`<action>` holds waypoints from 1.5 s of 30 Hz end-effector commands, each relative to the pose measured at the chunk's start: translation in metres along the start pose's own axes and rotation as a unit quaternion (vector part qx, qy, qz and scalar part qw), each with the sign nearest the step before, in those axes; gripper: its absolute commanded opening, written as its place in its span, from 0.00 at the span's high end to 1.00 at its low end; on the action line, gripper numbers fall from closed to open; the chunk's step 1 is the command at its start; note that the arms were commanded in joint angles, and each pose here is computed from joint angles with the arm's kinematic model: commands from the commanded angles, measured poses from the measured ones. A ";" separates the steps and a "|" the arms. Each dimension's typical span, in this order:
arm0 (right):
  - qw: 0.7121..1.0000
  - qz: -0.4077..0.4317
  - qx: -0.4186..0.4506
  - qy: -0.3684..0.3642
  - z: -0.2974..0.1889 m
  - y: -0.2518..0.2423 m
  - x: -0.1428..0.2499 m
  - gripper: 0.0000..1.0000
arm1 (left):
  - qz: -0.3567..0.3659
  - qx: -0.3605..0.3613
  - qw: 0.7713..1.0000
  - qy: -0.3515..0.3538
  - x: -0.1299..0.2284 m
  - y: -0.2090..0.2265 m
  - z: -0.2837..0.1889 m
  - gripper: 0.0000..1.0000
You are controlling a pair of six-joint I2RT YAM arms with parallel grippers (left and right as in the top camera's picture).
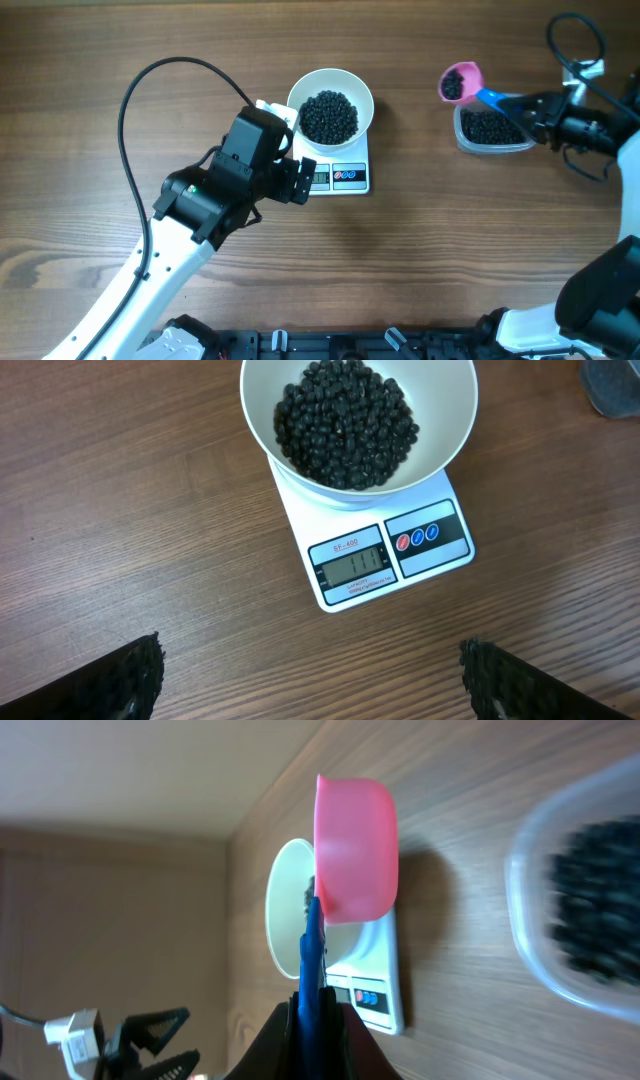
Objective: Scoop item into bowl and weigh 150g on scale
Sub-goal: 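Lift the filled scoop and carry it left over the bowl, then tilt the scoop with the right gripper to pour beans into bowl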
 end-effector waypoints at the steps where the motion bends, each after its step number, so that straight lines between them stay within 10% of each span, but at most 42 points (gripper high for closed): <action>1: 0.998 -0.025 -0.052 0.036 0.026 0.018 0.003 0.96 | 0.006 0.004 1.000 0.003 0.001 0.000 0.002 0.00; 20: 0.956 -0.274 -0.005 0.099 0.134 0.079 0.037 0.96 | 0.006 0.004 1.000 0.003 0.001 0.000 0.002 0.00; 45: 0.775 -0.606 0.147 0.104 0.183 0.096 0.065 0.96 | 0.006 0.004 1.000 0.003 0.001 0.000 0.002 0.00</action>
Point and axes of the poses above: each gripper's point midway between its finger pads, its own z axis out along the fingers, its own y axis along the line the jaws close on, x = y × z, the point moved 10 cm from there along -z, back along the fingers, and after that the axes turned 2 degrees about z, right-handed, at the moved point
